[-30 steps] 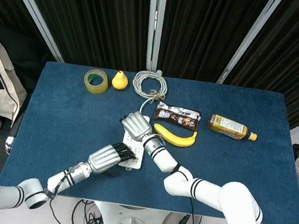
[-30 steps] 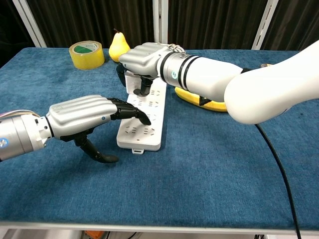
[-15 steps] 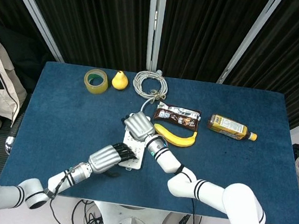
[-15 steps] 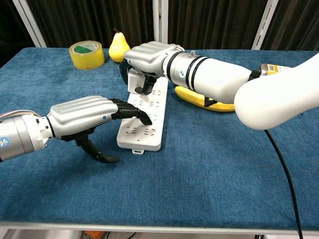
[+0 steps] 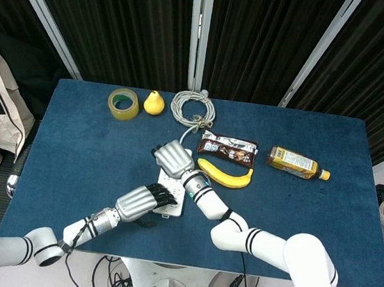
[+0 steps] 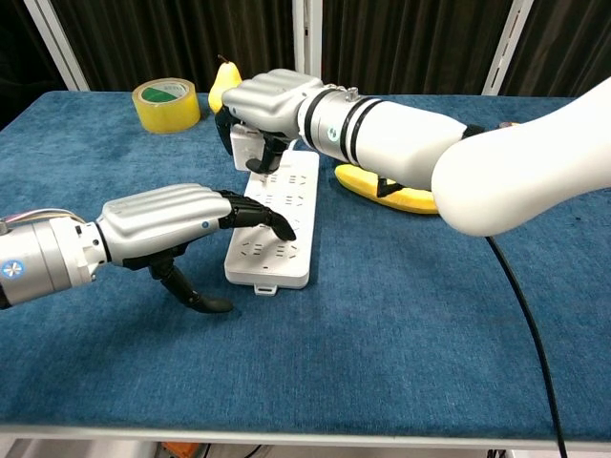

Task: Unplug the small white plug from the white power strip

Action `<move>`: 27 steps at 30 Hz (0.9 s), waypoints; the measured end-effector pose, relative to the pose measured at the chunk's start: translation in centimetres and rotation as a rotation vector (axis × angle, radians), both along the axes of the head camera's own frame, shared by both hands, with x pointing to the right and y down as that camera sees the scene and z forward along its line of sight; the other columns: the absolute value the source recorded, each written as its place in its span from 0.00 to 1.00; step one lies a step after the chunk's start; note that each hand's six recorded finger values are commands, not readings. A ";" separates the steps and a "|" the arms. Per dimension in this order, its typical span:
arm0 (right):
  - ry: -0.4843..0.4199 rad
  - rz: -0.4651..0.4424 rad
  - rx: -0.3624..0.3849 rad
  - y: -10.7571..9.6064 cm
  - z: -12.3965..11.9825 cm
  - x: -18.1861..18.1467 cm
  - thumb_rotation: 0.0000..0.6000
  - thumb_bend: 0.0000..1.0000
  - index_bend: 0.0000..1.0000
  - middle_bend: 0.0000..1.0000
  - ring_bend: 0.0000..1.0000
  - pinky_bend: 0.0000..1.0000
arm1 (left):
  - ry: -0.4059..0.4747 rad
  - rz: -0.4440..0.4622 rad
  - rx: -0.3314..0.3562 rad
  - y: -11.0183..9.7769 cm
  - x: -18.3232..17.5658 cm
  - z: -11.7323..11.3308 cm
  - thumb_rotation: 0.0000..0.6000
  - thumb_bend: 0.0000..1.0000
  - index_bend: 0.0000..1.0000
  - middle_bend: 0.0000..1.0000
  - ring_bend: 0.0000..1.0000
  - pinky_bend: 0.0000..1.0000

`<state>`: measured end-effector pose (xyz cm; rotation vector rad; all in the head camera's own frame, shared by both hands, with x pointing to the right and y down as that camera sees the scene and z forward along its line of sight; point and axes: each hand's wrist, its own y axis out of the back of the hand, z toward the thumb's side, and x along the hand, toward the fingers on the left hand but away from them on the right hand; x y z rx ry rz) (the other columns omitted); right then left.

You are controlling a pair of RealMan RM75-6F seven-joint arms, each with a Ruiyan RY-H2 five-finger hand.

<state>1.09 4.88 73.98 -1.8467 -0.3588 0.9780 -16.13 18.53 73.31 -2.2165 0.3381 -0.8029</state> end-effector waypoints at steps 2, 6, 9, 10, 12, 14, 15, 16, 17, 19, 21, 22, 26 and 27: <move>-0.019 0.018 -0.008 -0.3 -0.4 0.0 1.00 0.47 0.79 0.62 0.56 0.88 | 0.006 0.000 0.005 0.0 0.1 -0.2 1.00 0.19 0.20 0.23 0.16 0.18; -0.060 0.045 -0.025 -0.8 -1.4 0.0 1.00 0.47 0.78 0.62 0.56 0.88 | 0.023 0.001 0.021 -0.2 0.3 -0.7 1.00 0.19 0.20 0.23 0.16 0.18; -0.093 0.064 -0.057 -1.0 -1.9 -0.4 1.00 0.47 0.76 0.62 0.55 0.87 | 0.037 -0.002 0.037 -0.4 0.4 -1.1 1.00 0.19 0.20 0.23 0.16 0.18; -0.097 0.066 -0.073 -1.0 -1.9 -0.6 1.00 0.47 0.74 0.61 0.55 0.86 | 0.043 -0.005 0.044 -0.4 0.4 -1.3 1.00 0.19 0.20 0.23 0.16 0.18; -0.101 0.065 -0.099 -1.0 -1.9 -1.1 1.00 0.46 0.70 0.59 0.54 0.83 | 0.051 -0.010 0.055 -0.5 0.4 -1.7 1.00 0.19 0.20 0.23 0.16 0.18; -0.105 0.067 -0.127 -1.0 -1.9 -1.8 1.00 0.45 0.60 0.56 0.50 0.77 | 0.058 -0.018 0.066 -0.6 0.3 -2.0 1.00 0.19 0.20 0.23 0.16 0.18; -0.107 0.070 -0.139 -1.0 -1.8 -2.2 1.00 0.45 0.55 0.54 0.48 0.75 | 0.059 -0.020 0.070 -0.6 0.3 -2.1 1.00 0.19 0.20 0.23 0.16 0.18; -0.109 0.076 -0.157 -1.0 -1.7 -2.6 1.00 0.44 0.43 0.48 0.43 0.69 | 0.059 -0.023 0.075 -0.7 0.3 -2.3 1.00 0.19 0.20 0.23 0.16 0.18; -0.111 0.082 -0.171 -1.0 -1.6 -2.9 1.00 0.43 0.31 0.41 0.37 0.63 | 0.059 -0.024 0.078 -0.7 0.2 -2.4 1.00 0.19 0.20 0.23 0.16 0.18; -0.116 0.099 -0.205 -1.1 -1.4 -3.6 1.00 0.39 0.08 0.25 0.23 0.50 | 0.057 -0.026 0.083 -0.7 0.2 -2.5 1.00 0.19 0.20 0.23 0.16 0.18; -0.119 0.113 -0.229 -1.2 -1.3 -4.3 1.00 0.35 0.00 0.13 0.12 0.39 | 0.055 -0.028 0.086 -0.6 0.1 -2.6 1.00 0.19 0.20 0.23 0.16 0.18; -0.119 0.121 -0.239 -1.2 -1.3 -4.7 1.00 0.34 0.00 0.09 0.08 0.36 | 0.053 -0.028 0.088 -0.6 0.0 -2.7 1.00 0.19 0.20 0.23 0.16 0.18; -0.115 0.126 -0.244 -1.4 -1.5 -5.8 1.00 0.30 0.00 0.00 0.00 0.22 | 0.045 -0.034 0.093 -0.5 -0.3 -2.7 1.00 0.19 0.20 0.23 0.16 0.18; -0.116 0.128 -0.241 -1.5 -1.6 -5.7 1.00 0.30 0.00 0.00 0.00 0.21 | 0.044 -0.036 0.093 -0.5 -0.3 -2.8 1.00 0.19 0.20 0.23 0.16 0.18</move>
